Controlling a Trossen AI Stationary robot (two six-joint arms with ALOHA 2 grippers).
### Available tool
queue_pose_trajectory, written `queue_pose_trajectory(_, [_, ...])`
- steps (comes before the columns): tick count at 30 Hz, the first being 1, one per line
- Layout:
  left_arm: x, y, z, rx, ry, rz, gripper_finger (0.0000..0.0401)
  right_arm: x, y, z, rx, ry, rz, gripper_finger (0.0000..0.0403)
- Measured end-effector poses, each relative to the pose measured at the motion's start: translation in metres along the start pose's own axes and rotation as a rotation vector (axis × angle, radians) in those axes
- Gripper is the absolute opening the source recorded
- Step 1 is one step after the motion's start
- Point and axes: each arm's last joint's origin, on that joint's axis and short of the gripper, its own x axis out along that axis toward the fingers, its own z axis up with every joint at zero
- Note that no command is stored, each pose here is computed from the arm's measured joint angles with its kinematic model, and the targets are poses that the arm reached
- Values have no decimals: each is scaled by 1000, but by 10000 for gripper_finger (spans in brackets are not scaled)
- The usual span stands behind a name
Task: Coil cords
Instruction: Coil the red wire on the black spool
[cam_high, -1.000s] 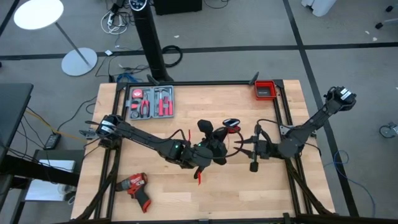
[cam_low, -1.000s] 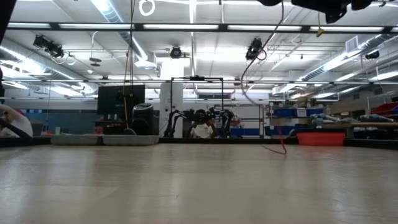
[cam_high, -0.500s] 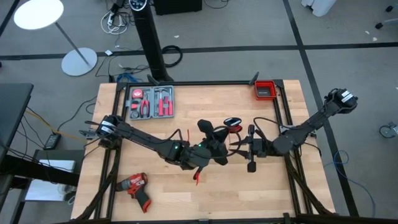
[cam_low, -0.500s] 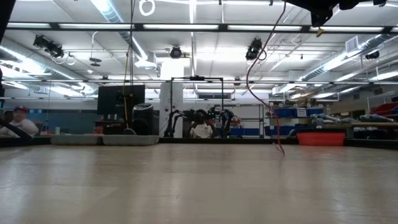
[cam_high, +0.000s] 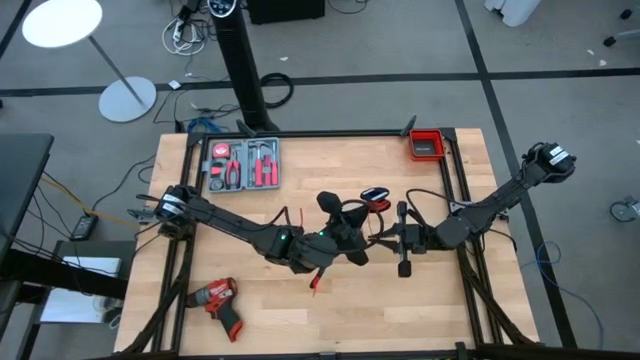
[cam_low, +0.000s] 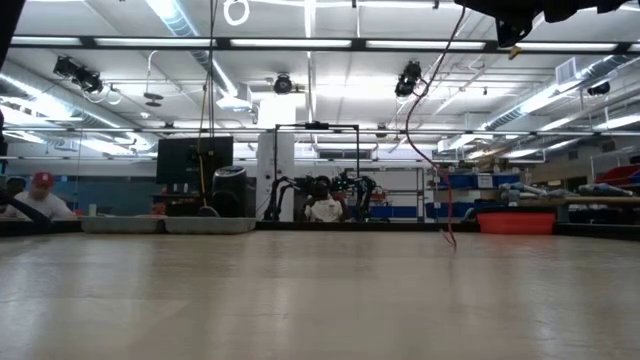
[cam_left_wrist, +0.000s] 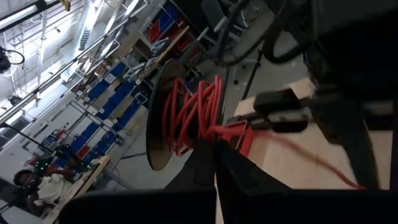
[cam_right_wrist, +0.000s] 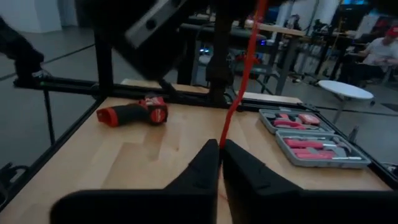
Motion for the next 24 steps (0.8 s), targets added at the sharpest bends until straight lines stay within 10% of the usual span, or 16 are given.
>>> queue_pose_trajectory(24, [-40,-24,-12,253,77,-151,0,-56,6,18,-200,-5,-156,1])
